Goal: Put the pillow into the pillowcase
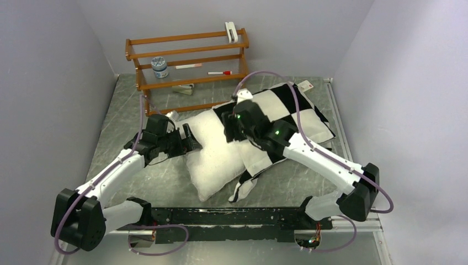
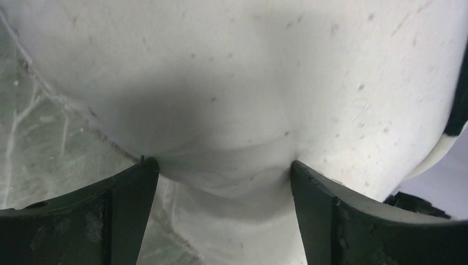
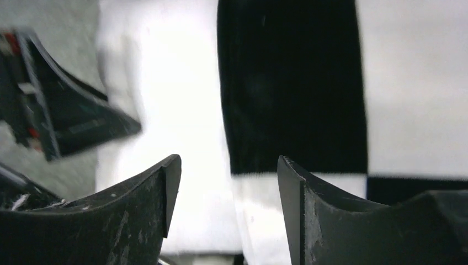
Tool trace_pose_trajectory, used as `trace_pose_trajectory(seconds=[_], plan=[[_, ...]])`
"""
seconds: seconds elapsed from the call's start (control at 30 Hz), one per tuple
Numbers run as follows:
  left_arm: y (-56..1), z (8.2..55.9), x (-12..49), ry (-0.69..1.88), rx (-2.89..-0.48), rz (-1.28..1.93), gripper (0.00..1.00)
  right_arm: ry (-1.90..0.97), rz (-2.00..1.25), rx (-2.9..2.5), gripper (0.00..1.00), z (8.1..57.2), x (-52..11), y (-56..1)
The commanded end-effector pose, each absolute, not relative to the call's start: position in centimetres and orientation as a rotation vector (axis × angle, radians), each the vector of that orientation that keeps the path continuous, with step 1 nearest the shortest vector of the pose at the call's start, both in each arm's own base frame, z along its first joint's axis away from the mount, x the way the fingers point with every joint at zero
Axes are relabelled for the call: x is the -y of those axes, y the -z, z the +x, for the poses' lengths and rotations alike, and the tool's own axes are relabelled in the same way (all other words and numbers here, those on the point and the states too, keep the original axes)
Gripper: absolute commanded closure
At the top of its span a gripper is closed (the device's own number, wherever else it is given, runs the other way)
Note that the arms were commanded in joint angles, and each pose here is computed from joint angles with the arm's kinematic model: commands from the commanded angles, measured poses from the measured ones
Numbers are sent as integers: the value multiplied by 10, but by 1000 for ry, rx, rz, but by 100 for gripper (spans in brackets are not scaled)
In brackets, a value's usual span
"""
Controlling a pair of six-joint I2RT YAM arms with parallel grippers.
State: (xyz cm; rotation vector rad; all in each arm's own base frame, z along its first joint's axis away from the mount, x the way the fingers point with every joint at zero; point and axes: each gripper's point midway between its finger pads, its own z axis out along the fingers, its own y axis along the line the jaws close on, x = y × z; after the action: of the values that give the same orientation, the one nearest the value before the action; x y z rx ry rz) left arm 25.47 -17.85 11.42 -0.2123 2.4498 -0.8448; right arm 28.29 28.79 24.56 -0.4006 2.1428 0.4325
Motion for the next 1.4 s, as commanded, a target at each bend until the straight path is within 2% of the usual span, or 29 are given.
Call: trace_pose_trajectory(seconds=[0.0,0.2,0.3,0.4,0.6,0.7,0.73,0.83,0.9,0.93,1.0,1.07,1.23,1.3,1.37], plan=[[-107,222,165,776,-2580,-122,8,-194,-470,-2292,32,234,-252,-201],[-131,212,158,747,-2554,-24,9,-99,-498,-2352,31,195,-234,-177],[-146,205,158,770,-2536,-23,9,-93,-553,-2370,26,179,-232,-163],[-147,189,170,915,-2535,-4,12,-116,-548,-2356,22,171,-229,-152],[-126,168,186,1135,-2515,-112,9,-14,-575,-2368,18,173,-217,-123],[-113,165,198,1275,-2492,-219,8,68,-579,-2355,18,179,-211,-113],[-111,173,208,1366,-2418,-325,8,51,-601,-2331,21,182,-216,-106],[-117,189,219,1383,-2299,-414,10,-9,-630,-2315,30,184,-231,-96],[-129,199,231,1421,-2209,-437,21,-29,-654,-2320,43,184,-239,-91],[-133,203,237,1431,-2181,-460,33,-43,-659,-2324,51,185,-245,-92],[-147,213,247,1457,-2122,-484,71,-111,-687,-2318,77,186,-264,-99],[-164,227,254,1435,-2086,-471,94,-273,-742,-2265,98,185,-295,-123],[-190,257,259,1256,-2071,-450,95,-658,-841,-2017,100,181,-363,-230],[-188,261,261,1220,-2076,-473,95,-777,-846,-1964,100,172,-374,-249],[-173,259,263,1176,-2103,-510,95,-870,-840,-1956,100,160,-376,-246]])
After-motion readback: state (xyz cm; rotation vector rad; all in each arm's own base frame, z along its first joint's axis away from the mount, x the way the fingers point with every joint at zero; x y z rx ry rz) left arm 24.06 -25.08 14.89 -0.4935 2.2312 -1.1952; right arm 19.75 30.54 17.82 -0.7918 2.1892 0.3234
